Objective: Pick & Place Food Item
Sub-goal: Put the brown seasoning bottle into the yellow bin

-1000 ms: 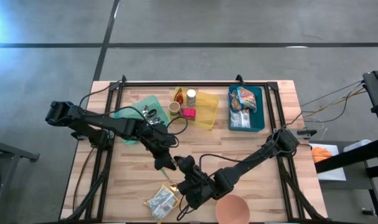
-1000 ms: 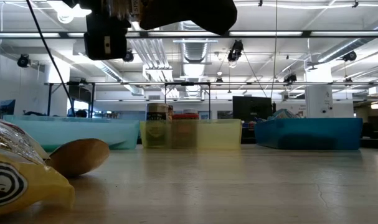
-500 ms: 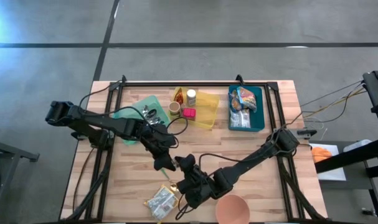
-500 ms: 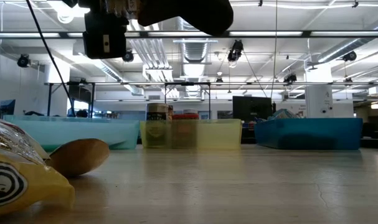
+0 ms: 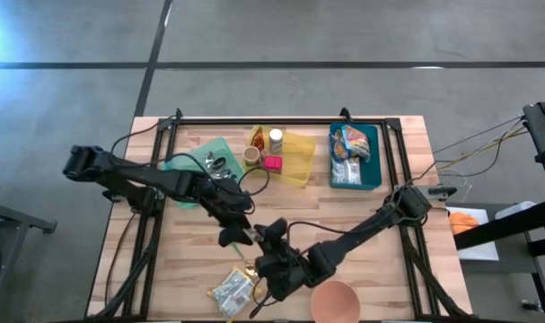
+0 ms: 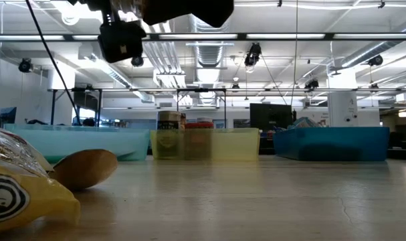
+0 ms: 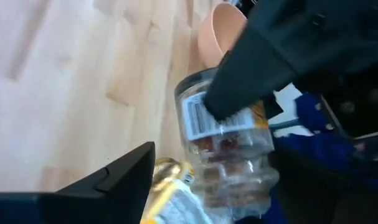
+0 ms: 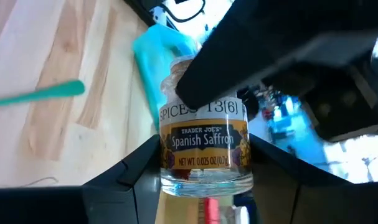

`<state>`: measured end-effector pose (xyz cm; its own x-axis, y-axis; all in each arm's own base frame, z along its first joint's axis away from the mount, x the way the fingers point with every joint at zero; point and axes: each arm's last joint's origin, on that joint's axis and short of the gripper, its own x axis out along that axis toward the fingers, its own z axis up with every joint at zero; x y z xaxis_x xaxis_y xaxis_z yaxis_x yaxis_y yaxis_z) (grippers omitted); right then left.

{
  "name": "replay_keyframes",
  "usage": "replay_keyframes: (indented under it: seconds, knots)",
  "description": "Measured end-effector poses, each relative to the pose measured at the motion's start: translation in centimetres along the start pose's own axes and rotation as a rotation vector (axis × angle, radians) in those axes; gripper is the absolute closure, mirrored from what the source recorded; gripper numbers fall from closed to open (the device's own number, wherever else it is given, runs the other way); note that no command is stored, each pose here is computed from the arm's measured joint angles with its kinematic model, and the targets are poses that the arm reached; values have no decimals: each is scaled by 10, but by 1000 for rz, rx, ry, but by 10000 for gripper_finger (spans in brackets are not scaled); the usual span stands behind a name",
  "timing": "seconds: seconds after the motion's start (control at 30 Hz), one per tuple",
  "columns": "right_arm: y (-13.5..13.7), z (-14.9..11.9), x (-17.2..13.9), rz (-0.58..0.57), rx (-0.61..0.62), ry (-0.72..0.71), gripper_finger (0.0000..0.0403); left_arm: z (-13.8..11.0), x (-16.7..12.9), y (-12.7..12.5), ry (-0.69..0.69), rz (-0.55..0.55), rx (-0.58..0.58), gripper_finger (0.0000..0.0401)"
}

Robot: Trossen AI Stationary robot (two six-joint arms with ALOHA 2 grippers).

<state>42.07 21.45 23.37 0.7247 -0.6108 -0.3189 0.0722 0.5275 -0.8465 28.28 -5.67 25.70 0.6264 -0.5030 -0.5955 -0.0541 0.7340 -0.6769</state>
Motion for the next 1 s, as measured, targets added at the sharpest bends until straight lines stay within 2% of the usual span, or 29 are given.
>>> replay_keyframes:
  seconds: [0.1,0.17,0.37,0.57,0.7,1.0]
  knots:
    - [1,0,-1,2,61,1,215,-3,-6,-4,-29,45,88,101]
    - [1,0,-3,0,98,-1,215,-6,-12,-6,-49,90,104,100]
    - [-1,-2,-6,-132,141,39,215,-12,-25,-16,-234,207,-25,99]
    - [-3,2,-9,-138,180,21,215,-14,-19,-33,-356,156,89,99]
    - [-3,4,-10,-140,195,10,215,-18,-17,-36,-334,162,161,99]
    - [-15,9,-18,-188,237,-3,215,-25,-11,-36,-340,118,183,98]
